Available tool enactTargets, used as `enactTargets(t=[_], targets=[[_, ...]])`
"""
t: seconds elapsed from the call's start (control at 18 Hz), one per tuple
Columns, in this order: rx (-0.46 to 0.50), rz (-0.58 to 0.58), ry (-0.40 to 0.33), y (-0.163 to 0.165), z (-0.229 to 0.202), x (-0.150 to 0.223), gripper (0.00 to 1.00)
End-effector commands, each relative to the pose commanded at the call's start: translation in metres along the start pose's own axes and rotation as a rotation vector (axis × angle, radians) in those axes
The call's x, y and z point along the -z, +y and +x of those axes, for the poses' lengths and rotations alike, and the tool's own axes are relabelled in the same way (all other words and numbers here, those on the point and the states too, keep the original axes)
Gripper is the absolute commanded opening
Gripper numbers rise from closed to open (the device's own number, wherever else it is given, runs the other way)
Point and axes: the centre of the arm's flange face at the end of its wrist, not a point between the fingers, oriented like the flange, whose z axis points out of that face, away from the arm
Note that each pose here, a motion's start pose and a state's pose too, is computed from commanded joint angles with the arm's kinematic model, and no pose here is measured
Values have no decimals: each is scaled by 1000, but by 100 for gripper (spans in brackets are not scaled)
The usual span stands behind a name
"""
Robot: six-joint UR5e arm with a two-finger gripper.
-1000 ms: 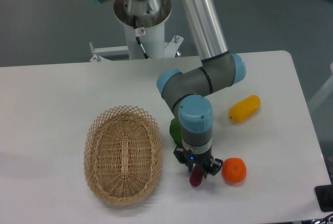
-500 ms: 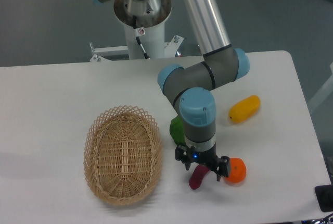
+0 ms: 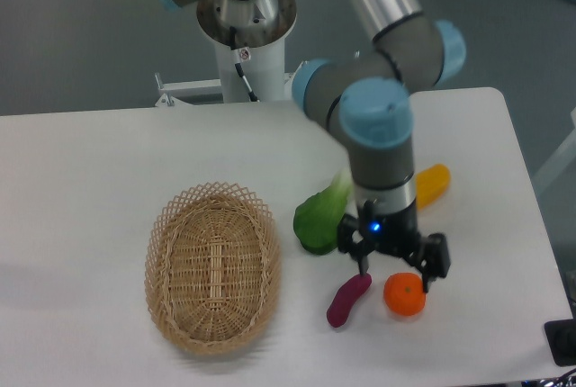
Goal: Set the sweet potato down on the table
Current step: 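Raise the open gripper up away from the sweet potato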
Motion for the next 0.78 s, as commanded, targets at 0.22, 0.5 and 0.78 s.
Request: enactTargets(t=[0.22,0.5,0.78], targets=[[-75,-60,79,26,-19,16,100],[-118,-88,105,63,-38,28,100],[-152,-97,113,82,-46,25,100]])
